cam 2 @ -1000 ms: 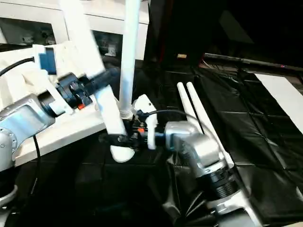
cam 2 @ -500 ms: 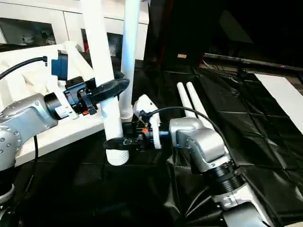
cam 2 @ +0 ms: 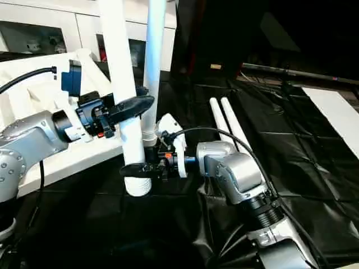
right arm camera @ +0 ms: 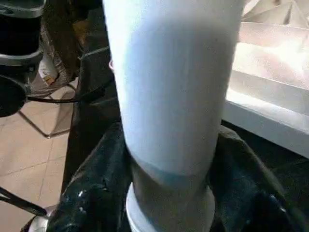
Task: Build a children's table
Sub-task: Pick table leg
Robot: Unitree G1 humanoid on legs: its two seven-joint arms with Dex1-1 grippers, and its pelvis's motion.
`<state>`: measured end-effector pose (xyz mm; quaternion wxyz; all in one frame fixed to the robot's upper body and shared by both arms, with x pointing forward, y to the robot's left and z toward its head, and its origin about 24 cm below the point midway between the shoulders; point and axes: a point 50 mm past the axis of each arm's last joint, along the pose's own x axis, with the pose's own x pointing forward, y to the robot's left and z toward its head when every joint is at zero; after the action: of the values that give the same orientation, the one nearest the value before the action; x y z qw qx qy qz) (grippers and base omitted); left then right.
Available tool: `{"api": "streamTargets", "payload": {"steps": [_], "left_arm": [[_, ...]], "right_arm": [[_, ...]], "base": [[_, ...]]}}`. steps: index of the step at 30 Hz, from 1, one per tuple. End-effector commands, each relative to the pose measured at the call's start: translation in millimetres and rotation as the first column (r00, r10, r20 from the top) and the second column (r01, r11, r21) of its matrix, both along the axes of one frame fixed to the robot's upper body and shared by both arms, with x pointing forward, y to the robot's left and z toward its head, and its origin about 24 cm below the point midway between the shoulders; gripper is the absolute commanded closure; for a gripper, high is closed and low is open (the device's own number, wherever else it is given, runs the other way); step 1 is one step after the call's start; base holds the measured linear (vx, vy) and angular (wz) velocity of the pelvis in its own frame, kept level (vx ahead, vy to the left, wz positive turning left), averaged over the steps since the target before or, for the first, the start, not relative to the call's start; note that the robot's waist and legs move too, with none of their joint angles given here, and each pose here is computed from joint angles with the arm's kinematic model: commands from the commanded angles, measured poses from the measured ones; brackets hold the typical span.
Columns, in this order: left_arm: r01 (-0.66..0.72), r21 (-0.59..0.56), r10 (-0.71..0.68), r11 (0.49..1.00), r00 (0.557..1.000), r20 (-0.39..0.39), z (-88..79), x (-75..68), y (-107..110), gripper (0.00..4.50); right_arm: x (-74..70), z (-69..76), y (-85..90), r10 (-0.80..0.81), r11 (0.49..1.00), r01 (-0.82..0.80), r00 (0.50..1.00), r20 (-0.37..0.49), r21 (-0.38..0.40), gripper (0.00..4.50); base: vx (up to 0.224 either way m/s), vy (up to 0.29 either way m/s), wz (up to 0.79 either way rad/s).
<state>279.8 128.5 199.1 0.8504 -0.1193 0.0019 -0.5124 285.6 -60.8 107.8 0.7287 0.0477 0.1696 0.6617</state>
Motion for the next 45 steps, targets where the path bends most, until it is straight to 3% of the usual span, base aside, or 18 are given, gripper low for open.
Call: {"api": "streamTargets", "payload": {"steps": [1, 9, 10, 11, 25, 33, 40, 41, 45], "left_arm": [[0.036, -0.002, -0.036, 0.999, 0.999, 0.027, 5.0, -0.8, -6, 2.73], [0.044, -0.02, -0.044, 0.999, 0.999, 0.027, 5.9, -1.6, -7, 2.73], [0.046, -0.018, -0.045, 0.999, 0.999, 0.027, 5.7, -1.7, -7, 2.73], [0.049, -0.012, -0.048, 0.999, 0.998, 0.026, 5.1, -1.7, -7, 2.73], [0.08, 0.002, -0.08, 0.997, 0.997, 0.023, 2.8, -5.3, -9, 2.73], [0.081, -0.001, -0.081, 0.997, 0.996, 0.026, 3.5, -5.5, -9, 2.73], [-0.007, -0.019, 0.007, 1.0, 1.0, 0.008, 2.9, 3.5, -4, 2.73], [-0.02, -0.028, 0.02, 0.999, 1.0, -0.003, 2.7, 5.2, -3, 2.17], [0.006, -0.085, -0.007, 0.996, 1.0, -0.007, 5.7, 3.1, -2, 1.94]], "right_arm": [[4.8, 7.3, -3.0, -0.016, 1.0, 0.016, 1.0, 0.016, 0.008, 2.47], [4.7, 7.7, -1.0, -0.011, 1.0, 0.011, 1.0, 0.025, 0.02, 2.62], [4.7, 7.9, -0.8, -0.012, 1.0, 0.011, 1.0, 0.027, 0.022, 2.06], [4.6, 8.1, -0.5, -0.011, 1.0, 0.01, 0.999, 0.033, 0.023, 1.92], [3.3, 8.2, 0.9, 0.002, 1.0, -0.003, 0.999, 0.041, 0.02, 1.92], [1.4, 7.5, 1.5, 0.017, 0.999, -0.018, 1.0, 0.021, 0.03, 2.56], [2.9, 6.5, 0.3, -0.002, 1.0, 0.001, 1.0, 0.024, 0.029, 2.62], [3.0, 6.5, 0.2, -0.004, 1.0, 0.003, 1.0, 0.024, 0.03, 2.62], [4.1, 7.2, 0.4, -0.022, 0.999, 0.021, 0.999, 0.027, 0.048, 2.64]], "base": [[0.0, 0.0, 0.0], [0.0, 0.0, 0.0], [0.0, 0.0, 0.0], [0.0, 0.0, 0.0], [0.0, 0.0, 0.0], [0.0, 0.0, 0.0], [0.0, 0.0, 0.0], [0.0, 0.0, 0.0], [0.0, 0.0, 0.0]]}}
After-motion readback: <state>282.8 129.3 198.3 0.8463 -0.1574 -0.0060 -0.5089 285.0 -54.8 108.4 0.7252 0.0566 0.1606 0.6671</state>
